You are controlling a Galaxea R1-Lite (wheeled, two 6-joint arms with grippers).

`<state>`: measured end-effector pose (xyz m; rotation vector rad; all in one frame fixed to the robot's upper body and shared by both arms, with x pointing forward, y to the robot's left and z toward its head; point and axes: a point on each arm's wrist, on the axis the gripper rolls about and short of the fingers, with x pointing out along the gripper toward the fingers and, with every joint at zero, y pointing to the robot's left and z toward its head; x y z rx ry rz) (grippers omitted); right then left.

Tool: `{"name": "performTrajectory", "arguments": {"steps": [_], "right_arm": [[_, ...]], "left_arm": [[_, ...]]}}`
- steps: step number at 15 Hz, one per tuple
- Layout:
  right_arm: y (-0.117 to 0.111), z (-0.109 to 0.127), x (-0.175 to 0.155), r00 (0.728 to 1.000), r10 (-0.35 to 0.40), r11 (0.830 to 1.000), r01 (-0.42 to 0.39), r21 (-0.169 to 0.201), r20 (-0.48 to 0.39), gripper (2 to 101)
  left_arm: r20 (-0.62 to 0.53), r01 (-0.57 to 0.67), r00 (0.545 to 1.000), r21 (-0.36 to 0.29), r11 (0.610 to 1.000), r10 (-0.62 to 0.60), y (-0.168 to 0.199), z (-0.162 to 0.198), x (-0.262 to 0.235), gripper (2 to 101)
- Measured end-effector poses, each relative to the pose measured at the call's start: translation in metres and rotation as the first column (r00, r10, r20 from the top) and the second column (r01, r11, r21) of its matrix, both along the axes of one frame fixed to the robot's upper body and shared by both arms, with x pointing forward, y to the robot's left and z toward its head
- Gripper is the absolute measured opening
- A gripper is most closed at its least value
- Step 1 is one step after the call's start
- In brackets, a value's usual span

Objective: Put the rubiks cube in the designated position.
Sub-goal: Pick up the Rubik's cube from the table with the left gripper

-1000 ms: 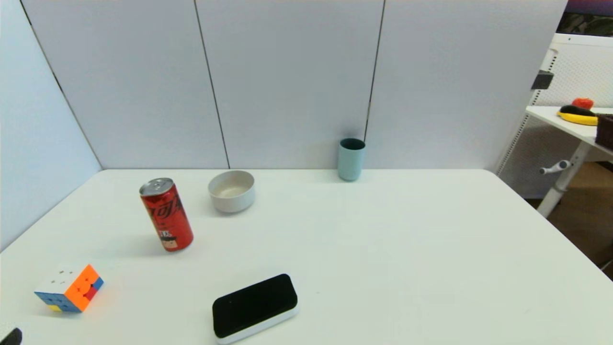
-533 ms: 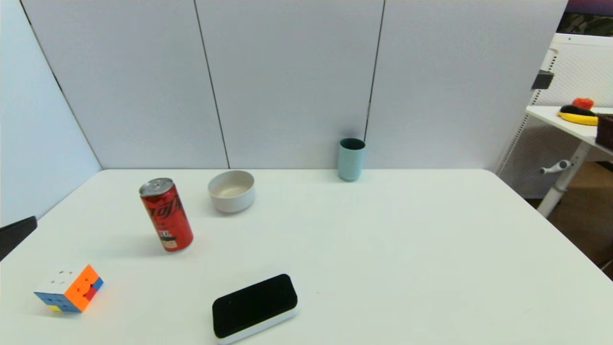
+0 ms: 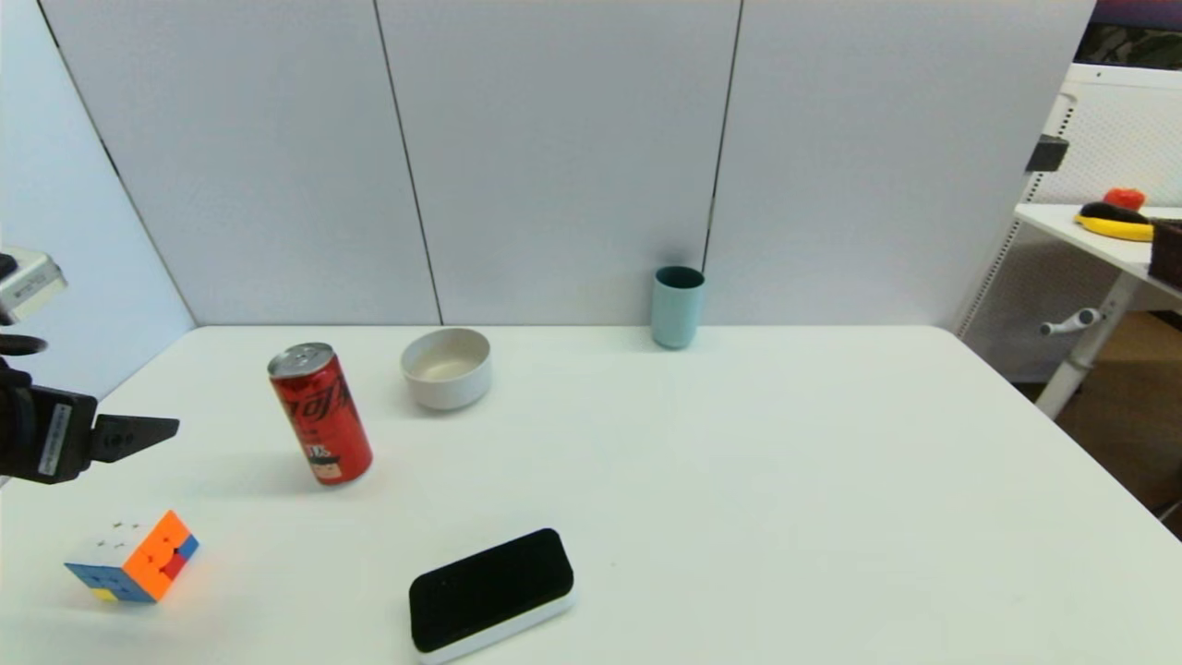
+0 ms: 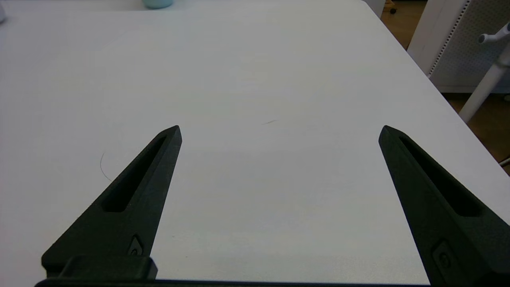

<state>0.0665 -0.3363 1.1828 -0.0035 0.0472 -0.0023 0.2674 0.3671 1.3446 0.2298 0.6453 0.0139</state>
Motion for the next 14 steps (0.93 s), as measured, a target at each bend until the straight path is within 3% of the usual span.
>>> {"name": "performTrajectory", "arguments": {"steps": [4, 9, 14], "right_arm": [[0.000, 0.000, 0.000, 1.000, 0.000, 1.000, 0.000, -0.001, 0.000, 98.0], [0.000, 0.000, 0.000, 1.000, 0.000, 1.000, 0.000, -0.001, 0.000, 98.0], [0.000, 0.000, 0.000, 1.000, 0.000, 1.000, 0.000, -0.001, 0.000, 98.0]], "left_arm": [[-0.115, 0.074, 0.991, 0.015, 0.997, -0.072, 0.013, -0.021, 0.027, 97.9], [-0.273, 0.113, 0.954, -0.059, 0.992, -0.125, 0.019, -0.048, 0.038, 97.9], [-0.334, 0.101, 0.936, -0.038, 0.994, -0.108, 0.036, -0.059, 0.039, 97.9]]}}
